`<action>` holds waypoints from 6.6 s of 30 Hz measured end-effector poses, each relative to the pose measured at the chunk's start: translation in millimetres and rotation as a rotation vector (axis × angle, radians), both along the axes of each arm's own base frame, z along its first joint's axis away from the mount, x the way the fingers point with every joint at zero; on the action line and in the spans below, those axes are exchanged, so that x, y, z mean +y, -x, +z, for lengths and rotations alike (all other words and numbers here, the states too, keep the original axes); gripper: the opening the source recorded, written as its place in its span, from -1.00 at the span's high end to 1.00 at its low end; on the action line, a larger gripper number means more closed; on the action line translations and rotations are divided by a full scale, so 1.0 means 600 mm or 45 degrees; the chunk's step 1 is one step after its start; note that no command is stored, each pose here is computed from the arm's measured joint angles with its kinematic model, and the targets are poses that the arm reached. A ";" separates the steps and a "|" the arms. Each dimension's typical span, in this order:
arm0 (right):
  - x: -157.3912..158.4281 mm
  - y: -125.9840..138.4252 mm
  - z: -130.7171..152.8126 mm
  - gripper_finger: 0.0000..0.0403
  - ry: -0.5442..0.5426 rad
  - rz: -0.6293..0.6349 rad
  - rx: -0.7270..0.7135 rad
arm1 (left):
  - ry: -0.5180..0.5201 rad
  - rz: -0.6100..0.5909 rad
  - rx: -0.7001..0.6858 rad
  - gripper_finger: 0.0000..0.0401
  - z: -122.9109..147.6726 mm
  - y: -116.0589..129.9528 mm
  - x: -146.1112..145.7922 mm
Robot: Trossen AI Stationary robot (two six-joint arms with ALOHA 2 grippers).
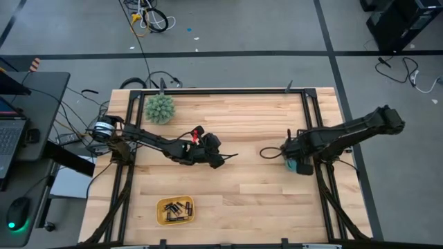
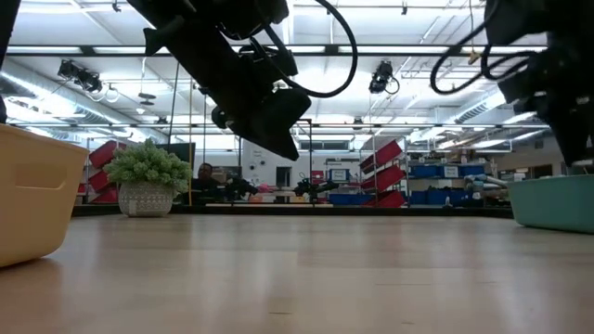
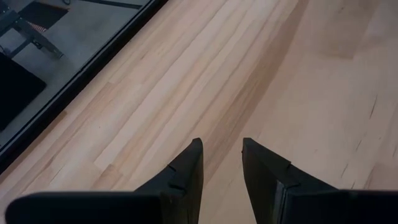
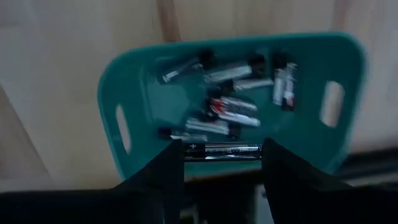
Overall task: Sort batteries
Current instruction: Put the silver battery into the green bin, then put the black battery into the yellow bin
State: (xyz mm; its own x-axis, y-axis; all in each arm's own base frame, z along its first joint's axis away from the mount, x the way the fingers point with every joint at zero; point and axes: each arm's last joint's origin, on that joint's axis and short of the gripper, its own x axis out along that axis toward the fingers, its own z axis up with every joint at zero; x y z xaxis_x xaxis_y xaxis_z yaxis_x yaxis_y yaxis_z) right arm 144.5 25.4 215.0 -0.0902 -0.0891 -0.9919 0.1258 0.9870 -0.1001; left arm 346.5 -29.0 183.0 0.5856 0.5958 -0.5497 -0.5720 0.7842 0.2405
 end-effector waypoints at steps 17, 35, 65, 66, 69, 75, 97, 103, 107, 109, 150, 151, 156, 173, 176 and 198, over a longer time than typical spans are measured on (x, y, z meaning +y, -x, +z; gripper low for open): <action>0.001 -0.005 0.017 -0.19 -0.010 -0.141 -0.048 | -0.003 -0.013 -0.018 0.46 0.003 -0.001 -0.004; 0.064 -0.004 0.189 0.02 0.239 0.207 -1.400 | -0.371 -0.360 -0.398 0.46 0.240 0.273 -0.132; -0.027 -0.005 0.253 0.31 0.956 -0.647 -1.690 | -0.550 0.034 -0.497 0.46 0.265 0.378 -0.071; -0.037 -0.008 0.256 0.34 0.952 -0.666 -1.679 | -0.554 0.049 -0.493 0.46 0.265 0.377 -0.068; -0.068 -0.024 0.259 0.41 0.944 -0.692 -1.598 | -0.565 0.090 -0.480 0.46 0.265 0.372 -0.062; -0.135 -0.052 0.221 0.51 0.822 -0.871 -1.214 | -0.576 0.143 -0.467 0.46 0.264 0.367 -0.053; -0.251 -0.077 0.035 0.98 0.806 -1.300 0.007 | -0.613 0.277 -0.421 0.46 0.263 0.357 -0.028; -0.247 -0.051 -0.022 0.99 0.666 -1.425 -0.009 | -0.626 0.313 -0.404 0.46 0.262 0.355 -0.021; -0.235 -0.030 -0.052 1.00 0.632 -1.580 -0.020 | -0.630 0.338 -0.397 0.46 0.262 0.354 -0.016; -0.228 -0.021 -0.066 0.99 0.615 -1.634 -0.006 | -0.629 0.346 -0.399 0.46 0.262 0.353 -0.015; -0.236 -0.004 -0.119 1.00 0.634 -1.774 -0.218 | -0.647 0.371 -0.372 0.46 0.259 0.351 -0.008; -0.238 -0.007 -0.115 1.00 0.637 -1.761 -0.232 | -0.646 0.371 -0.373 0.46 0.259 0.351 -0.008; -0.250 -0.024 -0.093 1.00 0.622 -1.684 -0.314 | -0.645 0.371 -0.374 0.46 0.259 0.351 -0.008; -0.248 -0.009 -0.071 0.83 0.459 -1.647 -0.077 | -0.674 0.357 -0.332 0.46 0.259 0.351 -0.008; -0.245 -0.007 -0.071 0.68 0.416 -1.673 -0.045 | -0.690 0.353 -0.310 0.46 0.259 0.351 -0.008; -0.204 0.025 -0.131 0.04 0.207 -1.865 0.112 | -0.792 0.300 -0.158 0.46 0.246 0.356 -0.006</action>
State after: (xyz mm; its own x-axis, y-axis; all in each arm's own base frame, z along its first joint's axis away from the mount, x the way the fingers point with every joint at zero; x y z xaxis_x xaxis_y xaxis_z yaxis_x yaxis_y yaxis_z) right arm 129.4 -97.1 136.7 -0.2540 0.0258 -0.9669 0.9664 -0.0346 -0.2548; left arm 133.0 -32.4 330.4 0.4379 0.8990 -0.0002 -0.7632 0.3718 0.5285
